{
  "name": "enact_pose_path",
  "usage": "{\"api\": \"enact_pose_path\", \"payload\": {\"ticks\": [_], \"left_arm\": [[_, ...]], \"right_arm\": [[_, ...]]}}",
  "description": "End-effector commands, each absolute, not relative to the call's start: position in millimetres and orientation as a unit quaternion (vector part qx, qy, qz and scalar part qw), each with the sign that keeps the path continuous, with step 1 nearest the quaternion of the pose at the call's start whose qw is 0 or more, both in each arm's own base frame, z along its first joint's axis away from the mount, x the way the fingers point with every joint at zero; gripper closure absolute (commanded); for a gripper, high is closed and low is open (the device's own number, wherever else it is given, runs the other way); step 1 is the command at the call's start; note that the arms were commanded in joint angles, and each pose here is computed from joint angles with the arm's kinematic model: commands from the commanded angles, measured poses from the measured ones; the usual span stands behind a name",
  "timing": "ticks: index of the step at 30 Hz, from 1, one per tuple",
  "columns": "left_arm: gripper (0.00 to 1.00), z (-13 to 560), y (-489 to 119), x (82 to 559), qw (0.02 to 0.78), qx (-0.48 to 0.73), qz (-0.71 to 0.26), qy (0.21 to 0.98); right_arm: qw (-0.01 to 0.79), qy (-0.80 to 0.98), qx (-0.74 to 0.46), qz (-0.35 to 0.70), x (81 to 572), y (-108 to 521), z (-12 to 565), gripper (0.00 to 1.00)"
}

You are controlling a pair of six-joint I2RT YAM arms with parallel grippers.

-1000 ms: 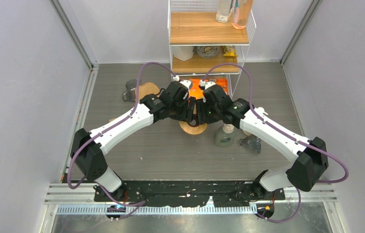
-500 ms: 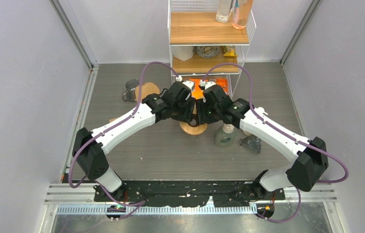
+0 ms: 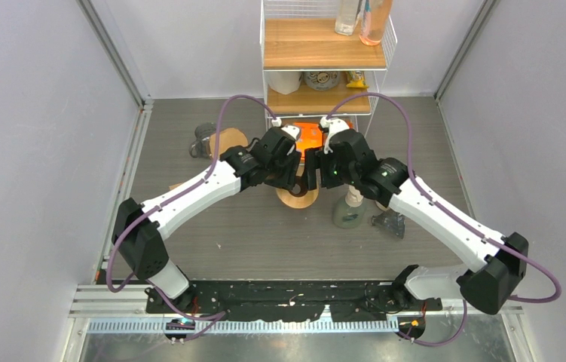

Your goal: Place the coffee filter in the dripper

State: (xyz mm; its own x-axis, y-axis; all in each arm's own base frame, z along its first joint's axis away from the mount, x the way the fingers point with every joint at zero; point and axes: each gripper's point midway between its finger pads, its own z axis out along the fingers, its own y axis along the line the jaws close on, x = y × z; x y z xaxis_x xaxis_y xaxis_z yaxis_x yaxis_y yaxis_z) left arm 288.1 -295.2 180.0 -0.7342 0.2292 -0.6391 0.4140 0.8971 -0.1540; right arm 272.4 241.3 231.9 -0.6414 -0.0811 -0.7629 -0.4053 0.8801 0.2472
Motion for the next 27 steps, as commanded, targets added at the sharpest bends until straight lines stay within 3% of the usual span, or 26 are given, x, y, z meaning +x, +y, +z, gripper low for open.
{"api": "enact_pose_path", "payload": {"ticks": [1,11,18,27], "left_arm": [[0.82,215.9,-291.7,296.2,0.37,0.162,-0.167,0.899],[0.84,274.6,-278.0,310.0,0.436,0.137,-0.213,0.864],[0.84,327.7,-247.2,331.1,0.489,0.099,-0.231,0.835],[0.85,377.8,-161.8,365.0,0.559,-0.002,-0.206,0.803]], "right_arm": [[0.445,0.858,-0.135,0.218,274.8,234.3,257.2,0.18],[0.571,0.807,-0.031,0.149,272.5,149.9,293.8,0.02],[0.632,0.771,0.057,0.058,263.4,84.3,298.3,0.05],[0.642,0.755,0.134,-0.018,261.5,35.4,296.7,0.04]]}}
